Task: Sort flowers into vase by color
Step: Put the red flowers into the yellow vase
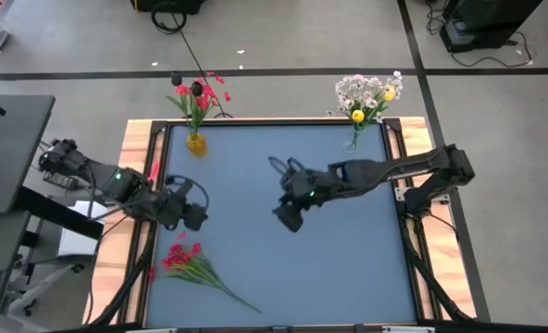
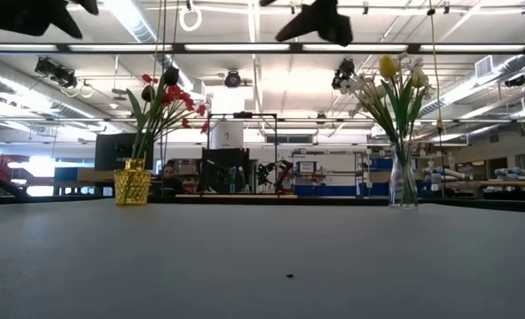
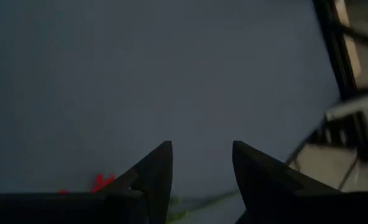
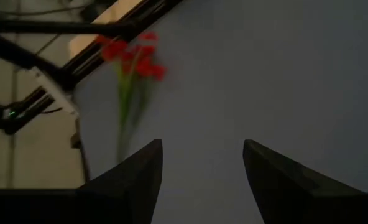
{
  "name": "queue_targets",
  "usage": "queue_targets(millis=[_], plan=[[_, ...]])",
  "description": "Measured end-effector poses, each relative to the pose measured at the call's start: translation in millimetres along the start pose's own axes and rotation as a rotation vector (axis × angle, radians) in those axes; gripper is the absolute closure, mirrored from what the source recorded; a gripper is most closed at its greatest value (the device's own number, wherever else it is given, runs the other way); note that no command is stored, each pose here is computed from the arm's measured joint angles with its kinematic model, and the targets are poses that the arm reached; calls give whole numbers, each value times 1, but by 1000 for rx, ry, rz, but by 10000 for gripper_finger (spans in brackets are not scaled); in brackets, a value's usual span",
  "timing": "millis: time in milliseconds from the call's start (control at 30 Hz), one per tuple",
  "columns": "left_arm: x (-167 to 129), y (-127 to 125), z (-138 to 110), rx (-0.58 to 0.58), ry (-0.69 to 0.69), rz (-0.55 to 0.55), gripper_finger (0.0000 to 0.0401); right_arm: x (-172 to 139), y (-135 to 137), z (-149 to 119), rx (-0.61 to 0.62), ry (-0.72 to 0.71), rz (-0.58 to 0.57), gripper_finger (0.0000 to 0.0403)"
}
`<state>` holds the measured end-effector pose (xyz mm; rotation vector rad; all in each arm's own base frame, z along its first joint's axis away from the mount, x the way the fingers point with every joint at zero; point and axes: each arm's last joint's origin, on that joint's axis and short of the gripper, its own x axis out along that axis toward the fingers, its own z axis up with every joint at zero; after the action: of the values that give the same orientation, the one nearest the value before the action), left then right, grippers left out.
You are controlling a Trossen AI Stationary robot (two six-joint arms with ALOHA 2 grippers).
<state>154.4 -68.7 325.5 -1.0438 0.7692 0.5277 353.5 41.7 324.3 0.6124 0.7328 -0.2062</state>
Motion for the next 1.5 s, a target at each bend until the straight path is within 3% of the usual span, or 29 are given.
queue_targets(millis=[100, 267, 367, 467, 633, 800, 1033, 1333, 1500], plan=[[2, -12, -17, 209, 42, -84, 230, 20, 7, -6, 24, 16, 39, 173], [16, -28, -59, 816, 103, -158, 230, 37, 17, -14, 93, 2, 47, 175], [33, -28, -84, 1089, 184, -107, 230, 41, 23, -19, 139, 7, 66, 175], [56, -22, -104, 1234, 263, -22, 230, 39, 30, -25, 188, -7, 59, 175], [95, -7, -122, 1302, 339, 95, 230, 37, 42, -38, 266, -29, 42, 175], [118, 10, -131, 1355, 363, 108, 229, 33, 55, -53, 327, -47, 36, 175], [134, 29, -141, 1389, 526, -55, 229, 26, 73, -73, 394, -81, 35, 175], [151, 49, -139, 1399, 498, -92, 232, 22, 82, -84, 450, -129, 26, 175], [157, 60, -138, 1382, 495, -107, 287, 22, 81, -84, 455, -131, 28, 175]])
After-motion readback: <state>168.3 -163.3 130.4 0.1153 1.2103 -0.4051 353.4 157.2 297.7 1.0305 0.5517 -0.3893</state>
